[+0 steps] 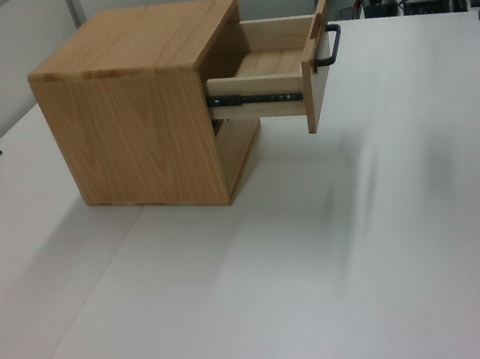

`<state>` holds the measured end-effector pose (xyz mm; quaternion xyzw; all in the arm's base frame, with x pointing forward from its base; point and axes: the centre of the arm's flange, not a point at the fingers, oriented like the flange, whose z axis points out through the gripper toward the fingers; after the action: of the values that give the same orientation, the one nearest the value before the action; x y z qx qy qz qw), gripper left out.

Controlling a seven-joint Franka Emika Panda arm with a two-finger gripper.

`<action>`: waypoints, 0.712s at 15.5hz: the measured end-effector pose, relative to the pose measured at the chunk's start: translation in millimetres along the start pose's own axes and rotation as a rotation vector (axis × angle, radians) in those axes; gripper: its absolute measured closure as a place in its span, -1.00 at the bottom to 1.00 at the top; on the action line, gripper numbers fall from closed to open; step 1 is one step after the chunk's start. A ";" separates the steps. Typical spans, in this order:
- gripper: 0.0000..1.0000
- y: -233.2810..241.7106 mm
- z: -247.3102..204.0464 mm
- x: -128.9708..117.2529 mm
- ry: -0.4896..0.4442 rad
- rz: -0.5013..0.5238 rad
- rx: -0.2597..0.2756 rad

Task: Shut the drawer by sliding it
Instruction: 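Move the gripper to the black handle of the open wooden drawer, then push the drawer front with the gripper into the wooden cabinet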

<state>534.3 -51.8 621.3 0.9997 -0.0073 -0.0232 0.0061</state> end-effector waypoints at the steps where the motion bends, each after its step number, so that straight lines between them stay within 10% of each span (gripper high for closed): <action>1: -1.00 0.0 -0.9 -0.2 0.000 -0.001 0.000; 6: -0.95 -0.1 -1.2 -0.2 0.001 -0.001 0.000; 11: 0.30 -4.1 1.8 0.9 -0.007 -0.040 0.000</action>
<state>535.2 -47.7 619.5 0.9995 0.0126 -0.0268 0.0056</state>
